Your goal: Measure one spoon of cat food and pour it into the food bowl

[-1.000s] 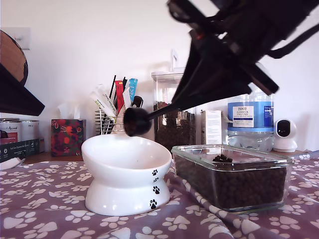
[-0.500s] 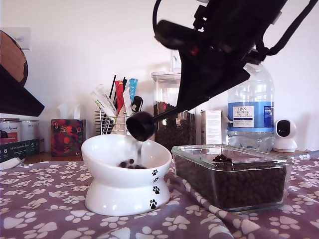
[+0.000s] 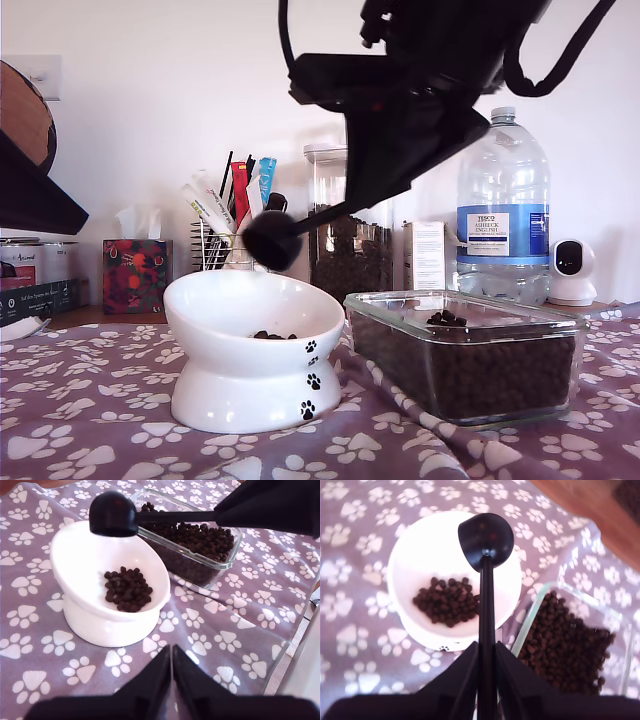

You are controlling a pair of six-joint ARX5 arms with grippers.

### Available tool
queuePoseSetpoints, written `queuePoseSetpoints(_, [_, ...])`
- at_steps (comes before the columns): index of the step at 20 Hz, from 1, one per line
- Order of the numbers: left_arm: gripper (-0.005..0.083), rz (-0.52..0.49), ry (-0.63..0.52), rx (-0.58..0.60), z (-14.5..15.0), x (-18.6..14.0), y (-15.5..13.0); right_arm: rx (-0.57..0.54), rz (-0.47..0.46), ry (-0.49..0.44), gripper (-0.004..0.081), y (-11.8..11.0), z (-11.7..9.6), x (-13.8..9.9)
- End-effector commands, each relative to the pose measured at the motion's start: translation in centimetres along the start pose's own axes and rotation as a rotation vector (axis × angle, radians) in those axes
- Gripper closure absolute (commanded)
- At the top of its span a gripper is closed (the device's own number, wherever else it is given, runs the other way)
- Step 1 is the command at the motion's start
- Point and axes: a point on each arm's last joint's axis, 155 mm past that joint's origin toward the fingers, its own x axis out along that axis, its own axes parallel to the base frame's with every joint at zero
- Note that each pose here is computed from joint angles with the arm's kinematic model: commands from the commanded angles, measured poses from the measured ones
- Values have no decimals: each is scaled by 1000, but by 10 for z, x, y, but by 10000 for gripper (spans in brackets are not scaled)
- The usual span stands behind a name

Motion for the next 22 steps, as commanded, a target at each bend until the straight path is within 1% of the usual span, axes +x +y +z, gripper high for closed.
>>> queuePoseSetpoints(1, [793, -4, -13, 5, 7, -1, -2, 109, -18, -14, 783, -18, 7, 1])
queuePoseSetpoints(4, [793, -3, -10, 4, 6, -1, -2, 235, 3, -2, 783, -36, 3, -2])
queuePoseSetpoints(6, [793, -3, -8, 3, 6, -1, -2, 307, 14, 19, 783, -48, -3, -8])
queuePoseSetpoints(8, [793, -3, -8, 3, 6, -1, -2, 356, 17, 92, 783, -57, -23, -11])
queuePoseSetpoints(10, [793, -2, -8, 3, 6, -1, -2, 380, 3, 190, 783, -65, -48, -10])
queuePoseSetpoints(12, [793, -2, -8, 3, 6, -1, -2, 395, -16, 247, 783, -71, -63, -6])
queuePoseSetpoints(14, [793, -3, -8, 3, 6, -1, -2, 411, -31, 267, 783, -77, -69, -1])
queuePoseSetpoints(17, [793, -3, -8, 3, 6, -1, -2, 423, -17, 262, 779, -77, -67, 8])
queuePoseSetpoints(18, [793, -3, -8, 3, 6, -1, -2, 423, -17, 263, 738, -76, -67, 11])
queuePoseSetpoints(19, [793, -3, -7, 2, 5, -1, -2, 422, -13, 272, 654, -75, -70, 14])
queuePoseSetpoints(20, [793, -3, -6, 2, 5, -1, -2, 421, -6, 284, 553, -73, -72, 16])
queuePoseSetpoints(21, [793, -3, -6, 2, 5, -1, -2, 424, 16, 290, 481, -68, -73, 16])
queuePoseSetpoints(22, [793, -3, -6, 2, 5, -1, -2, 426, 29, 287, 471, -66, -71, 16])
